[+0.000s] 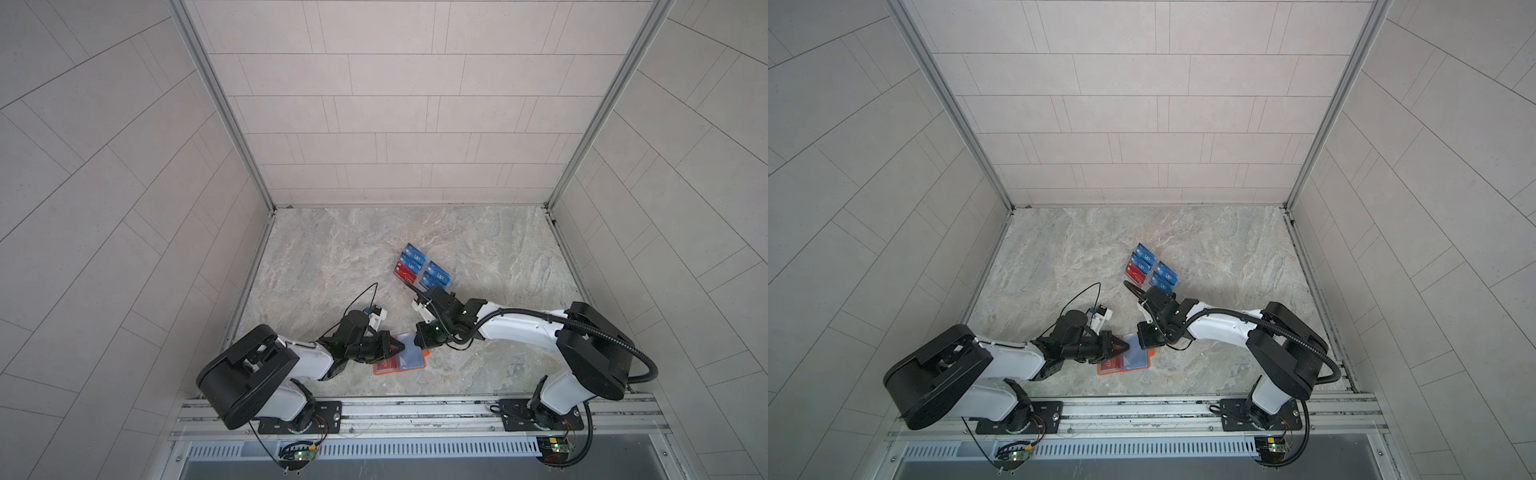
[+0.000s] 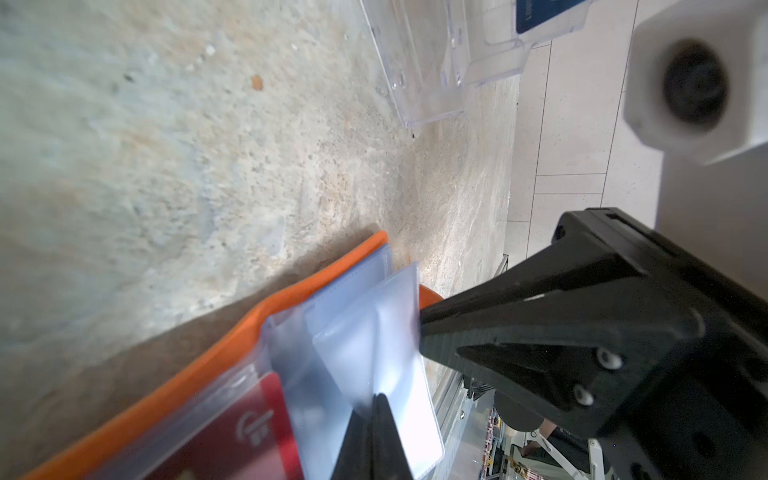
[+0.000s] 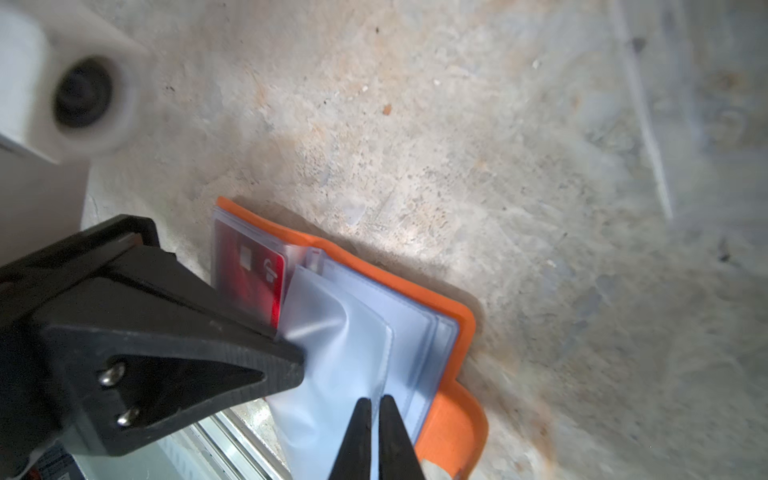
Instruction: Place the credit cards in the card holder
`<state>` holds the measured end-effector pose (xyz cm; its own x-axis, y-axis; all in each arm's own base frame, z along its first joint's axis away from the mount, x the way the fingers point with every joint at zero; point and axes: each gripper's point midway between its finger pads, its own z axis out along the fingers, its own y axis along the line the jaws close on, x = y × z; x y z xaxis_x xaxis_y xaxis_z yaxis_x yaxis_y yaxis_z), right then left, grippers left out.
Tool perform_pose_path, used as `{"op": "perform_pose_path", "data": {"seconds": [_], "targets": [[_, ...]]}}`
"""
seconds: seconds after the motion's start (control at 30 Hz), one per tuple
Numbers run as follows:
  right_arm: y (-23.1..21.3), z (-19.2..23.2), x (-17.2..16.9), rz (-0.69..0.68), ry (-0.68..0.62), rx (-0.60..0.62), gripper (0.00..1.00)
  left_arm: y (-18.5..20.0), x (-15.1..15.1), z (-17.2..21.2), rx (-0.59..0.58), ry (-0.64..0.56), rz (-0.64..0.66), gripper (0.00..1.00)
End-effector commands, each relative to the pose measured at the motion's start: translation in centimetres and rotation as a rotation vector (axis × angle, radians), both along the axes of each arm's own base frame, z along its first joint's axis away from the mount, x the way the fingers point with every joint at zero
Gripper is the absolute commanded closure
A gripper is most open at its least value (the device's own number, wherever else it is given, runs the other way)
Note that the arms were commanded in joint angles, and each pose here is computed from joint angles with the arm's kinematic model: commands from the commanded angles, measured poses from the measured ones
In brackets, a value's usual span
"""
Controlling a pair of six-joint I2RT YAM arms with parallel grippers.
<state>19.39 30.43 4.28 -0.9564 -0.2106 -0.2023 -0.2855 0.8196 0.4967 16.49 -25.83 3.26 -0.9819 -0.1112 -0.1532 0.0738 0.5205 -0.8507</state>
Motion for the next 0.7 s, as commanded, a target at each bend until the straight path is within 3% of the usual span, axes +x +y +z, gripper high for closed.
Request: {"op": "perform_pose_path", "data": {"seconds": [0.0,0.67], "targets": [[-0.4,-1.3,-0.5,-0.002,0.022,-0.027,0.90,0.2,-0.1,0.2,-0.003,-0.032,-0.014,1.00],[-0.8,-1.1,-0.5,0.004,0.030,-0.008,0.91,0.5,-0.5,0.3,0.004,-0.042,-0.025,1.00]]}}
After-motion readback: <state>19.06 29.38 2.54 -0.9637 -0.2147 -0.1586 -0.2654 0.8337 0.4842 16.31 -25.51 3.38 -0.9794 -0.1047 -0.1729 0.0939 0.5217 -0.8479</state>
